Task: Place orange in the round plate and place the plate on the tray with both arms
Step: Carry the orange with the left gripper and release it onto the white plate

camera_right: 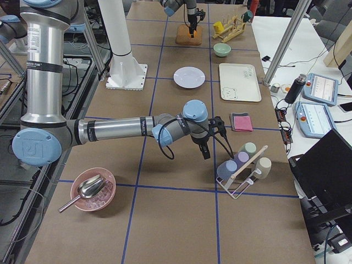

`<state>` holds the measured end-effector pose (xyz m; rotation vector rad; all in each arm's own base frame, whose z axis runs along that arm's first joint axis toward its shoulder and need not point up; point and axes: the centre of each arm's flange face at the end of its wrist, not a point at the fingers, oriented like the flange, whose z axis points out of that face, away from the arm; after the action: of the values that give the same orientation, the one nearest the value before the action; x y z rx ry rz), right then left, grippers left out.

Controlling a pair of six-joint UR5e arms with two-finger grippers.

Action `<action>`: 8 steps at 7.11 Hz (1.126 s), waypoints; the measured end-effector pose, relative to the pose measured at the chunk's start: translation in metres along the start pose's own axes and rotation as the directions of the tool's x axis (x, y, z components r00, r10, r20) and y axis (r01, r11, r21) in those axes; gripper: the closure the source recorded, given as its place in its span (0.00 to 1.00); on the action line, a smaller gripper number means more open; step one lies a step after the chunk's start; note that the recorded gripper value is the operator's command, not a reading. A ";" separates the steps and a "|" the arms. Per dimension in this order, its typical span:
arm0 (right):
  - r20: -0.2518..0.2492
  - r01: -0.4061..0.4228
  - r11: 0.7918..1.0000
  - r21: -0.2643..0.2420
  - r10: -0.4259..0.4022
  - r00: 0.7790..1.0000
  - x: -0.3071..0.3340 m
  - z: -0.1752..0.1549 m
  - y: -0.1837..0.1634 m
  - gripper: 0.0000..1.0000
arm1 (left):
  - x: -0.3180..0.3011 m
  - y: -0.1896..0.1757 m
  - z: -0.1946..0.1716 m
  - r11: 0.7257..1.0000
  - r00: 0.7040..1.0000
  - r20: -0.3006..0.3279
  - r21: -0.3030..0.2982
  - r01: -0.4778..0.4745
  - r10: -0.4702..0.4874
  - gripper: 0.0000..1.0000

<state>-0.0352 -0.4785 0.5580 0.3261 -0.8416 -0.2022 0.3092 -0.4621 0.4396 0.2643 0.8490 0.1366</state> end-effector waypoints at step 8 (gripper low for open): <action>0.005 -0.024 1.000 -0.003 0.024 1.000 -0.003 0.002 -0.002 0.00 | 0.388 -0.112 0.041 0.951 0.951 -0.011 0.017 0.309 -0.309 0.77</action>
<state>-0.0390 -0.4794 0.5565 0.3126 -0.8494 -0.1820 0.5957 -0.4898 0.1528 0.1452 0.8898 -0.1631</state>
